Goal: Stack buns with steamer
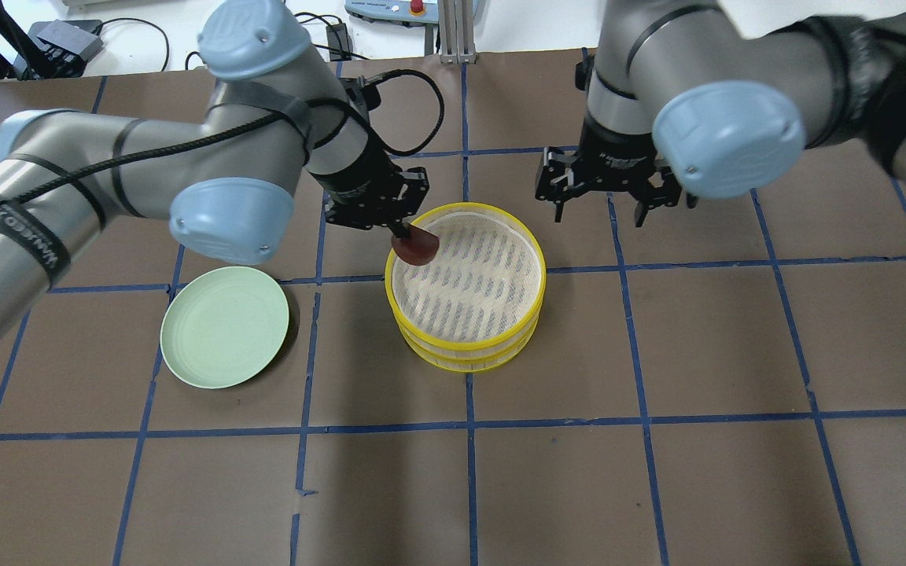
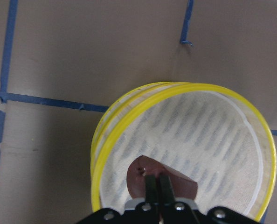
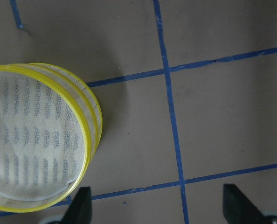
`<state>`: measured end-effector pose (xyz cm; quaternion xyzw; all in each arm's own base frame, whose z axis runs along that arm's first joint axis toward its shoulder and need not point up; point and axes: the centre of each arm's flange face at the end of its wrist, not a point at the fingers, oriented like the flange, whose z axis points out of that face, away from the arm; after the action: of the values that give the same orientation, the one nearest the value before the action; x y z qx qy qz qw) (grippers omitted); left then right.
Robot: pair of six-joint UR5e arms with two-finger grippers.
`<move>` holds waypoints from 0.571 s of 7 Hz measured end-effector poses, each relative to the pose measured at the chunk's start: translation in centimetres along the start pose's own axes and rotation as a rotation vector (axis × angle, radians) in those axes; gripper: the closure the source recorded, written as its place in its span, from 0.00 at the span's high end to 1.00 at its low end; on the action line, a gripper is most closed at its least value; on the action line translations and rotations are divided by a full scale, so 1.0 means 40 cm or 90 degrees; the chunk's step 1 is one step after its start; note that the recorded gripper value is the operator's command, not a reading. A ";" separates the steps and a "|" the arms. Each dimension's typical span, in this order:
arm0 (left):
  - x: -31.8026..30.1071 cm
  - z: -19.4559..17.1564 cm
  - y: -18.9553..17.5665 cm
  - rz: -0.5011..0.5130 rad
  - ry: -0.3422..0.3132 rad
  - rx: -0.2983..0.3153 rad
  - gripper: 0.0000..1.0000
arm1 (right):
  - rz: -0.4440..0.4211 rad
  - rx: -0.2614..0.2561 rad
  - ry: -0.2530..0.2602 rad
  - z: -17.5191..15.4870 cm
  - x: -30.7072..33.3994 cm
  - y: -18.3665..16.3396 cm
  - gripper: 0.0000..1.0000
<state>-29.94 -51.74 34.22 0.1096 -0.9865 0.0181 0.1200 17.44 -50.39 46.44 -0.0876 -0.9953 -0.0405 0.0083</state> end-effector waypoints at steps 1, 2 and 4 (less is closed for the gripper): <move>0.009 0.013 0.002 0.004 -0.003 0.005 0.98 | 0.000 0.007 0.001 -0.048 0.026 0.017 1.00; 0.001 0.009 -0.002 0.042 -0.028 0.020 1.00 | -0.010 0.012 0.001 -0.066 0.038 0.029 1.00; -0.083 -0.061 -0.037 0.155 -0.110 0.041 1.00 | -0.046 0.010 0.002 -0.056 0.044 0.037 1.00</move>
<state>-25.90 -52.34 35.79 -0.0059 -0.9981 0.0546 0.0281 15.98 -48.81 48.83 -0.0513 -0.9981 -0.0329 0.0094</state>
